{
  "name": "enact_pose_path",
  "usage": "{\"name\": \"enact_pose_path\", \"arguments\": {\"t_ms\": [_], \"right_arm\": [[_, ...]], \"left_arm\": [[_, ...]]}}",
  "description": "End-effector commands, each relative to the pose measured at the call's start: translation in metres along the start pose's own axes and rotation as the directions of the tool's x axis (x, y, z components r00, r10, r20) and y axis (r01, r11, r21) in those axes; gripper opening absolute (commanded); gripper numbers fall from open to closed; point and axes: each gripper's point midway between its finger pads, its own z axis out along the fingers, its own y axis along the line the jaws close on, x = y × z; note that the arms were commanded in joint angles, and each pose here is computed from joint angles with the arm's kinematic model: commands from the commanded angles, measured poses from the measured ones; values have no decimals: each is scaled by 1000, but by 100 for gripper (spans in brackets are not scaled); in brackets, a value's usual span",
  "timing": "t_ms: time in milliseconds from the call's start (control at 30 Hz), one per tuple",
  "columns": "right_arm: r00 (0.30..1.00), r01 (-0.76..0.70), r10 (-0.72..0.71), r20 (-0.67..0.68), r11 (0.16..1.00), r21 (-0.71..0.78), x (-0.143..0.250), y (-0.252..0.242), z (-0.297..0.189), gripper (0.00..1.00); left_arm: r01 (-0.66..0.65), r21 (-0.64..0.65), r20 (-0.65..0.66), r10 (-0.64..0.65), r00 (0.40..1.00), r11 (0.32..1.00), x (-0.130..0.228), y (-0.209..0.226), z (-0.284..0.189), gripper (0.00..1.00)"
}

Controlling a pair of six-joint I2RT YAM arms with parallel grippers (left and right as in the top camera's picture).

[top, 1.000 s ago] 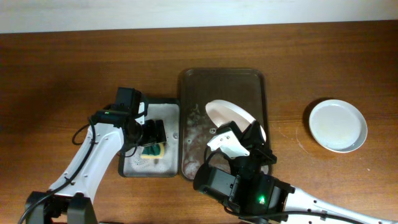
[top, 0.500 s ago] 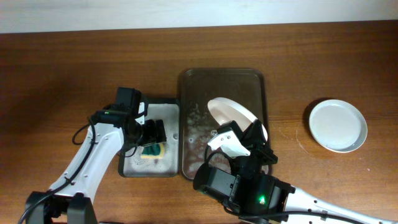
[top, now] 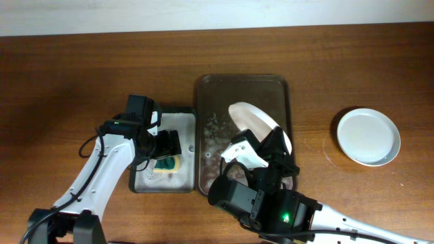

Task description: Clean dirty plates on tray and stack at the side

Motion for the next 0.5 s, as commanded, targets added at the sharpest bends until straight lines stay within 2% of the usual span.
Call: {"name": "enact_pose_path", "arguments": {"t_ms": [0, 33, 200, 333, 367, 400, 467], "right_arm": [[1000, 7, -7, 11, 1000, 1, -6, -7, -3, 4], [999, -30, 30, 17, 1000, -8, -9, -6, -4, 4], [1000, 16, -16, 13, 1000, 25, -6, -11, -4, 4], [1000, -4, 4, 13, 1000, 19, -7, -10, -3, 4], [999, -37, 37, 14, 999, -5, -7, -6, -3, 4], [998, -68, 69, 6, 992, -109, -6, 12, -4, 4], [979, -201, 187, -79, 950, -239, 8, 35, -4, 4]], "left_arm": [[-6, 13, 9, 6, 1000, 1000, -1, -1, -3, 99], [-6, 13, 9, 6, 1000, 1000, -1, -1, -3, 99], [-6, 13, 9, 6, 1000, 1000, -1, -1, -3, 100], [-6, 13, 9, 6, 1000, 1000, -1, -1, -3, 99], [-7, 13, 9, 7, 1000, 1000, -1, -1, -3, 99], [-6, 13, 9, 6, 1000, 1000, -1, -1, -3, 99], [-6, 13, 9, 6, 1000, 1000, -1, -1, -3, 99]]}}
